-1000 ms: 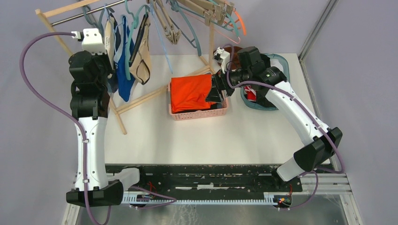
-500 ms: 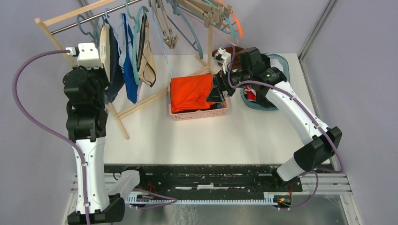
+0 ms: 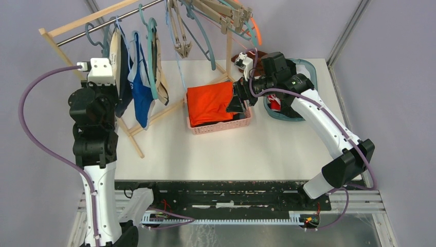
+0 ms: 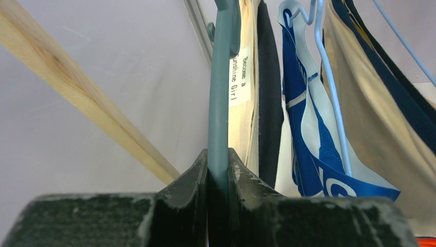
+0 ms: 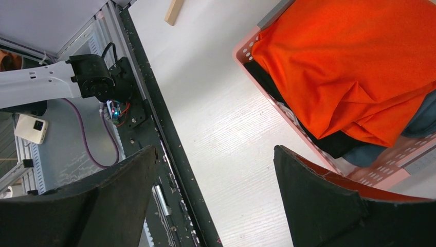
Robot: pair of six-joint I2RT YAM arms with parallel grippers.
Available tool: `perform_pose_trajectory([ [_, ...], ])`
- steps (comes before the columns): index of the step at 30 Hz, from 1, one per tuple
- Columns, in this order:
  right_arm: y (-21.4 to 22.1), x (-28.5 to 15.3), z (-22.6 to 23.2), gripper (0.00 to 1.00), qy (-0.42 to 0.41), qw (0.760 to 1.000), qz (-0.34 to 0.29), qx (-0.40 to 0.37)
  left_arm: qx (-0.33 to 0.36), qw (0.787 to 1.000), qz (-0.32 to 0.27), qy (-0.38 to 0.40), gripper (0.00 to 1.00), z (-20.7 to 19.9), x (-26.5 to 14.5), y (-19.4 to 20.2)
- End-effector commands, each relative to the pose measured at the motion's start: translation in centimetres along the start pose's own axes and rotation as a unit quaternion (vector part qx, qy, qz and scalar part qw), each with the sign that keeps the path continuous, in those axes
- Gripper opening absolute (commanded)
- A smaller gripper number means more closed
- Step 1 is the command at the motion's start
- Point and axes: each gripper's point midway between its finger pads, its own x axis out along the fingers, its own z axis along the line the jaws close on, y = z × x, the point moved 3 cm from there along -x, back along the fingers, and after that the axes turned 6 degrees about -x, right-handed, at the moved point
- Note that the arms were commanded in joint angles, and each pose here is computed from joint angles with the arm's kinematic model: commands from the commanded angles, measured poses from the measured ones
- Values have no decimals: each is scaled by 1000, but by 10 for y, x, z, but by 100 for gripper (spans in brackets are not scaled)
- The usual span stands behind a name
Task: Remove the underwear clipped to the hanger
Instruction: Pick up the hanger from the clothesline.
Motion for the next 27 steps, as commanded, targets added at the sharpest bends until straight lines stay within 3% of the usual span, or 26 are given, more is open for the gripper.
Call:
perform_pose_trajectory([
  [1,-12,-9,7,91,-6,999,-24,-26,33,995,-97,9,3,-2,15,-30],
  [8,-5,-2,1,91,-10,1000,-11,-20,22,989,-147,8,3,-5,31,-48],
  [27,1,6,-3,91,-17,1000,3,-8,15,984,-176,29,3,-11,10,-40],
])
